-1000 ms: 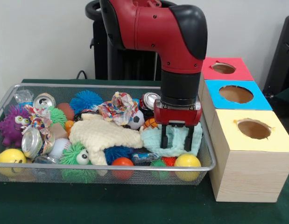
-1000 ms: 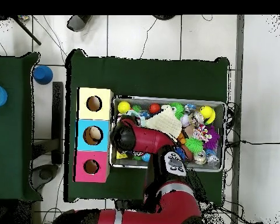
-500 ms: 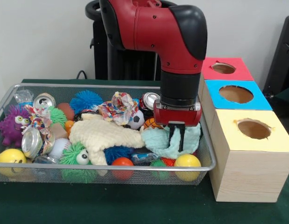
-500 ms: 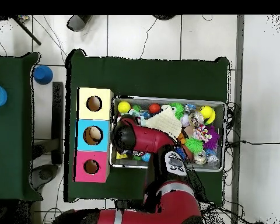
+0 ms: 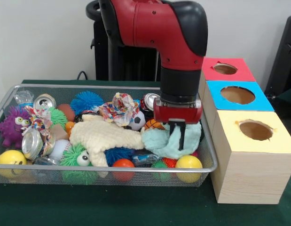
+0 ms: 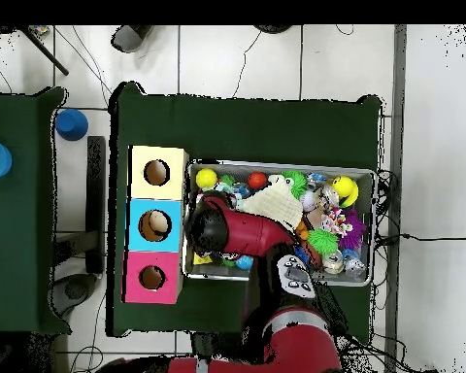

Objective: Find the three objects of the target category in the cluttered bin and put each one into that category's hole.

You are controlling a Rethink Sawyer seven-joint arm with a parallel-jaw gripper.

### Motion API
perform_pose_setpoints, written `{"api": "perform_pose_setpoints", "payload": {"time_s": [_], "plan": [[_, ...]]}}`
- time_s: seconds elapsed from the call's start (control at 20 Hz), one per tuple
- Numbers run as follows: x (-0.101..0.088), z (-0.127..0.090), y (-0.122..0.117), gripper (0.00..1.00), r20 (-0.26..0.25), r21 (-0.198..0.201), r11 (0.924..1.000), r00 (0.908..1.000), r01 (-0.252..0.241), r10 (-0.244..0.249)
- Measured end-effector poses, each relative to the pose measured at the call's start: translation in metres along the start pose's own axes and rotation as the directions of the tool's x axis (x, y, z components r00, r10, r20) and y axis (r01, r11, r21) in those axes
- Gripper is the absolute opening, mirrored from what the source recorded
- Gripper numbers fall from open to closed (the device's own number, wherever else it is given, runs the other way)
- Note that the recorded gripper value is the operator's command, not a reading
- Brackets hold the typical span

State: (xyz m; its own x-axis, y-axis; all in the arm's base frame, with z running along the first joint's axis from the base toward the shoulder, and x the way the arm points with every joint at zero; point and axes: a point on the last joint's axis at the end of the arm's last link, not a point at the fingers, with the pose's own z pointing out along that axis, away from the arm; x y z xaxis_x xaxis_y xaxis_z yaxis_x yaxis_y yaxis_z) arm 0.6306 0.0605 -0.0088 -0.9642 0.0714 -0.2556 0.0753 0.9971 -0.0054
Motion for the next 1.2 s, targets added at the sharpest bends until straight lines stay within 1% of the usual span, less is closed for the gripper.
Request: {"api": "perform_pose_setpoints", "payload": {"time_s": [0.1,0.15,0.2,0.3,0.45,0.5,0.55,0.7,0.8,0.9,0.95,1.15,1.2], "plan": [[-0.002,-0.011,-0.003,0.0,0.003,0.0,1.0,1.0,-0.006,0.006],[-0.005,-0.029,-0.01,0.0,0.008,0.0,0.9998,0.9998,-0.019,0.019],[-0.006,-0.036,-0.013,0.0,0.009,0.0,0.9997,0.9997,-0.022,0.022],[-0.008,-0.057,-0.021,0.0,0.009,0.0,0.9993,0.9993,-0.037,0.037],[-0.011,-0.083,-0.031,0.0,0.004,0.0,0.9985,0.9985,-0.054,0.054],[-0.011,-0.096,-0.037,0.0,-0.001,0.0,0.998,0.998,-0.063,0.063],[-0.012,-0.117,-0.046,0.0,-0.01,0.002,0.997,0.9969,-0.078,0.078],[-0.012,-0.142,-0.058,0.0,-0.023,0.006,0.9953,0.9951,-0.096,0.096],[-0.011,-0.167,-0.072,0.0,-0.036,0.011,0.9928,0.9922,-0.119,0.119],[-0.01,-0.186,-0.083,0.0,-0.043,0.016,0.9904,0.9895,-0.137,0.138],[-0.008,-0.199,-0.091,0.0,-0.047,0.02,0.9884,0.9873,-0.151,0.152],[-0.006,-0.228,-0.109,0.0,-0.048,0.031,0.9837,0.9828,-0.177,0.178],[-0.004,-0.238,-0.115,0.0,-0.046,0.035,0.9815,0.9807,-0.188,0.19]]}}
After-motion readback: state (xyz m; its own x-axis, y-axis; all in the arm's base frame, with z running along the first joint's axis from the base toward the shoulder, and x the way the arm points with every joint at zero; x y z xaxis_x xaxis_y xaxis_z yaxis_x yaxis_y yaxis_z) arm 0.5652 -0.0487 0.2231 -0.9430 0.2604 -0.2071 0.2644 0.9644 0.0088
